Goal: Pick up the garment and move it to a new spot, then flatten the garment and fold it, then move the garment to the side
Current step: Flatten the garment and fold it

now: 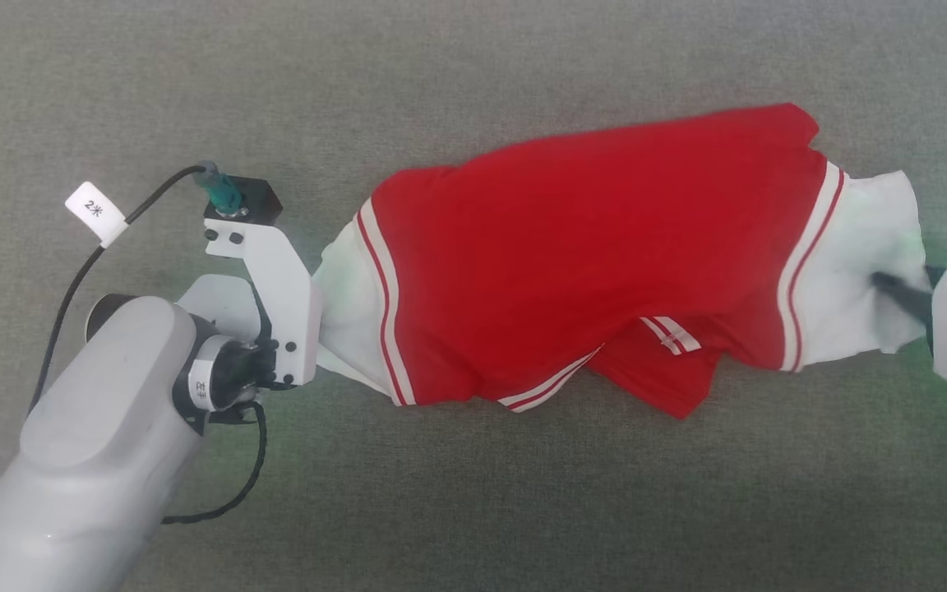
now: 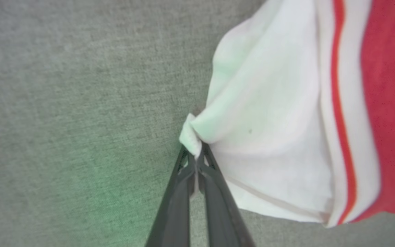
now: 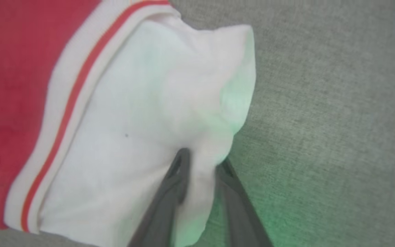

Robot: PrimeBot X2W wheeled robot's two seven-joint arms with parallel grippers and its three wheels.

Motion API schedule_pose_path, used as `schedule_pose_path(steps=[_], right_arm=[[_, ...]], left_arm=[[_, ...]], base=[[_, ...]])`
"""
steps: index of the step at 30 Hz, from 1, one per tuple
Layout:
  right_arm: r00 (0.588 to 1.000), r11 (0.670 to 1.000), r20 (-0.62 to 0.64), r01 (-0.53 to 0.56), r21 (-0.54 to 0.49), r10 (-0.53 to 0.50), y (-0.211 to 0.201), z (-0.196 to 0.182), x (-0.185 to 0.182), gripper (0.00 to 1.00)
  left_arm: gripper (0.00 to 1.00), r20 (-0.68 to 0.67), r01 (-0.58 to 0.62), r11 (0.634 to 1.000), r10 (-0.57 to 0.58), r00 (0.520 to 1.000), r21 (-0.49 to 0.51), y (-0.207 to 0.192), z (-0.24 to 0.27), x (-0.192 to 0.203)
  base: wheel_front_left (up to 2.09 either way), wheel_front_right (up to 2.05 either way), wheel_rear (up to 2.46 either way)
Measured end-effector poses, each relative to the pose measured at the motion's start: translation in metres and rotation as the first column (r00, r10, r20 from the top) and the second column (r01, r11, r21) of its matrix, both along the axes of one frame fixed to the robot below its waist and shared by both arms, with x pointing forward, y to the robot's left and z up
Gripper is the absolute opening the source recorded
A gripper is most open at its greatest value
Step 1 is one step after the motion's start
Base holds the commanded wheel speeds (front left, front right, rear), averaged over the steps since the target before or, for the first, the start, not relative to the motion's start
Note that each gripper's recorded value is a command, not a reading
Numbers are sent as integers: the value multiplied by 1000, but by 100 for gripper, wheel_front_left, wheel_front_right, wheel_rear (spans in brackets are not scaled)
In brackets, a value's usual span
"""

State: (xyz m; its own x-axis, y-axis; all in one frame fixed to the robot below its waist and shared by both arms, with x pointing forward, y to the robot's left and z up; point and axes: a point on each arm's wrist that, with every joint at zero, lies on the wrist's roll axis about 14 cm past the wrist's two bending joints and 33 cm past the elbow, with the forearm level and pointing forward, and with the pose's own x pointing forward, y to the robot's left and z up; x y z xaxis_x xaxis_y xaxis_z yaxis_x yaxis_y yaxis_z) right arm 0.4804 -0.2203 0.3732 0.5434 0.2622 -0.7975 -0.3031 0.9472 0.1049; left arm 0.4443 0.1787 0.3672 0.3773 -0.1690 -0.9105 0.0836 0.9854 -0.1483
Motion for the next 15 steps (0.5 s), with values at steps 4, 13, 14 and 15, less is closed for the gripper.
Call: schedule_pose_path(steps=[4, 13, 14, 15], right_arm=[[1000, 1000, 26, -4, 5, 4, 3, 10, 5, 0], [962, 998, 272, -33, 54, 17, 11, 106, 30, 0], [952, 998, 306, -38, 58, 18, 12, 120, 32, 0], [938, 997, 345, -46, 62, 22, 13, 135, 34, 0]], left_arm=[[0, 30, -12, 1000, 12, 999, 4, 4, 9, 4], [0, 262, 3, 999, -14, 965, 43, 15, 101, 41], [0, 298, 4, 999, -18, 954, 45, 15, 116, 46], [0, 333, 9, 999, -26, 943, 51, 14, 131, 50]], base=[[0, 0, 0], [0, 0, 0], [0, 0, 0], [0, 0, 0]])
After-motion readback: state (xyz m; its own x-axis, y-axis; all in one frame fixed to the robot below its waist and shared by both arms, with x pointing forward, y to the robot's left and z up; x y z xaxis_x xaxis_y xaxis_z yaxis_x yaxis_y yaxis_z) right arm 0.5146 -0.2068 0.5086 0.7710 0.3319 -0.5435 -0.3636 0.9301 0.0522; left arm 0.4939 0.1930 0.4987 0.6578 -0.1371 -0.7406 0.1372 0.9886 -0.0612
